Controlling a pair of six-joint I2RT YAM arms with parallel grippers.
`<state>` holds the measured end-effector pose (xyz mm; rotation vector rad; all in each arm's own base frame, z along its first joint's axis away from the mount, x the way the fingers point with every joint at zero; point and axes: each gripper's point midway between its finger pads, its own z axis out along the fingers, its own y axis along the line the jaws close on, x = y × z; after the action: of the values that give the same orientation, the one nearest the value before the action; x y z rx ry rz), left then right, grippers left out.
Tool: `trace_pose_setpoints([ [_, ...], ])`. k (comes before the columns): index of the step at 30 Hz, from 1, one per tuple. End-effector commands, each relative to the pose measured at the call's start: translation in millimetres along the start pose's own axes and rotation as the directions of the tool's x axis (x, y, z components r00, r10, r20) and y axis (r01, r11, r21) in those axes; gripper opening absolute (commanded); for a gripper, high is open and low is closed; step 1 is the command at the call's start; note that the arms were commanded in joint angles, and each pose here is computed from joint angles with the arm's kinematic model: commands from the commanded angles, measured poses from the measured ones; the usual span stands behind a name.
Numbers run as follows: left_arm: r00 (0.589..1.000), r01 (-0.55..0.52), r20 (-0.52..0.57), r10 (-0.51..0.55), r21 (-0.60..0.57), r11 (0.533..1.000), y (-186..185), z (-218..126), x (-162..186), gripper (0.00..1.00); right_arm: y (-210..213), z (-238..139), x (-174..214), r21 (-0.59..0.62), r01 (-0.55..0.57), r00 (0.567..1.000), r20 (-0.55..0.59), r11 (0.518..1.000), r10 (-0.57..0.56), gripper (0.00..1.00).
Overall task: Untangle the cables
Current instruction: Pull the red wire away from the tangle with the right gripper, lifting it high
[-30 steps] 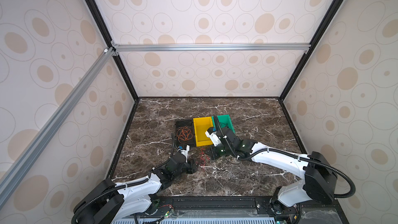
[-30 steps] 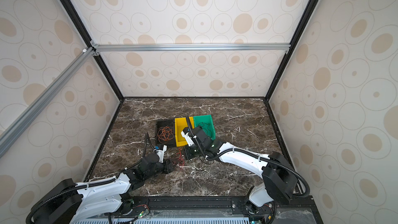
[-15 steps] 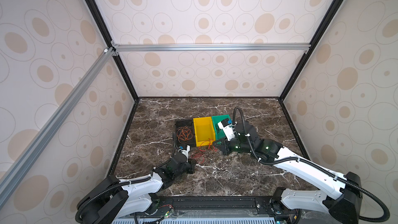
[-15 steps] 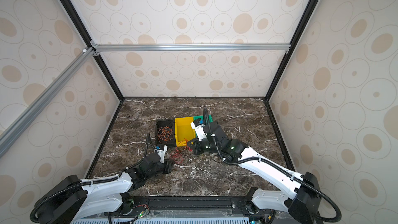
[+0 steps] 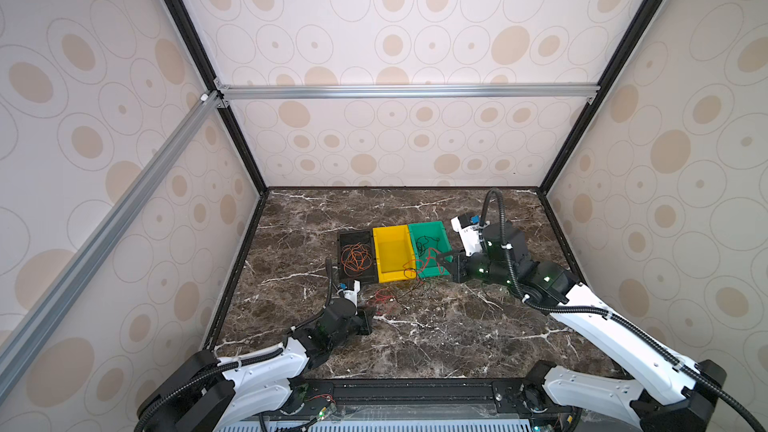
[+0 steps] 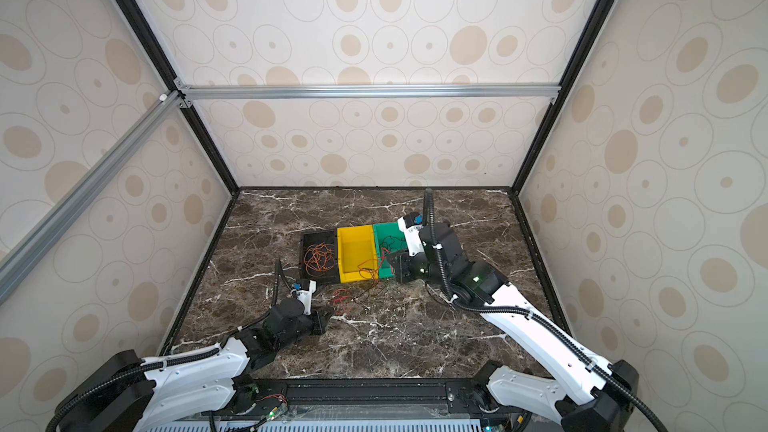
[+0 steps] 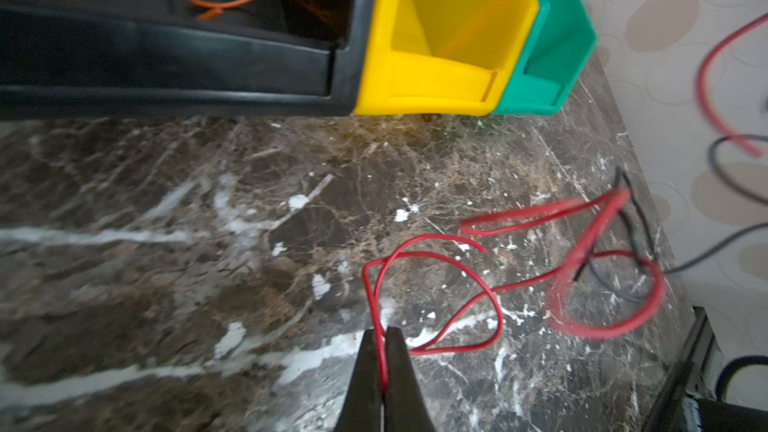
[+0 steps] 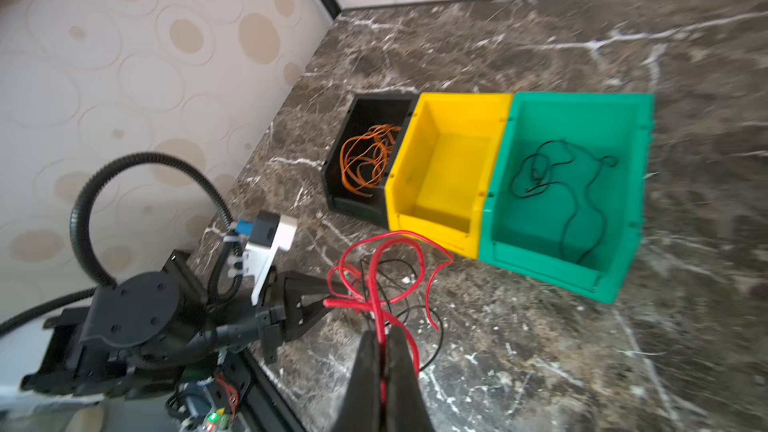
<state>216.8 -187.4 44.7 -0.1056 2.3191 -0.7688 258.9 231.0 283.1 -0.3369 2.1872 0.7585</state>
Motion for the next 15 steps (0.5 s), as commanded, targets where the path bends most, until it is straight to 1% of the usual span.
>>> trace_pose_setpoints([
  [1,0.998,0.067,0.0,-0.068,-0.129,0.989,27,-2,4,0.0,-21,-24,-20,0.15,0.059,0.996,0.057,0.987,-0.068,0.0],
  [6,0.996,0.086,-0.009,-0.09,-0.221,0.972,44,-4,8,0.0,-37,-41,-37,0.283,0.096,0.989,0.085,0.954,-0.125,0.0],
  [8,0.995,0.094,-0.002,-0.098,-0.241,0.966,48,-5,8,0.0,-40,-48,-42,0.307,0.104,0.985,0.097,0.946,-0.14,0.0],
  [10,0.996,0.09,-0.004,-0.093,-0.223,0.971,44,-4,7,0.0,-30,-51,-45,0.264,0.121,0.984,0.097,0.957,-0.151,0.0],
  [12,0.997,0.073,-0.004,-0.074,-0.171,0.983,31,-2,1,0.01,-15,-49,-42,0.181,0.135,0.986,0.073,0.974,-0.15,0.0],
  [14,0.999,0.051,0.001,-0.051,-0.095,0.994,12,-1,-7,0.07,-5,-47,-41,0.127,0.13,0.989,0.059,0.983,-0.139,0.0],
  [15,1.0,0.028,0.007,-0.028,-0.045,0.999,0,-2,-12,0.12,-2,-45,-40,0.107,0.125,0.99,0.054,0.986,-0.131,0.0],
])
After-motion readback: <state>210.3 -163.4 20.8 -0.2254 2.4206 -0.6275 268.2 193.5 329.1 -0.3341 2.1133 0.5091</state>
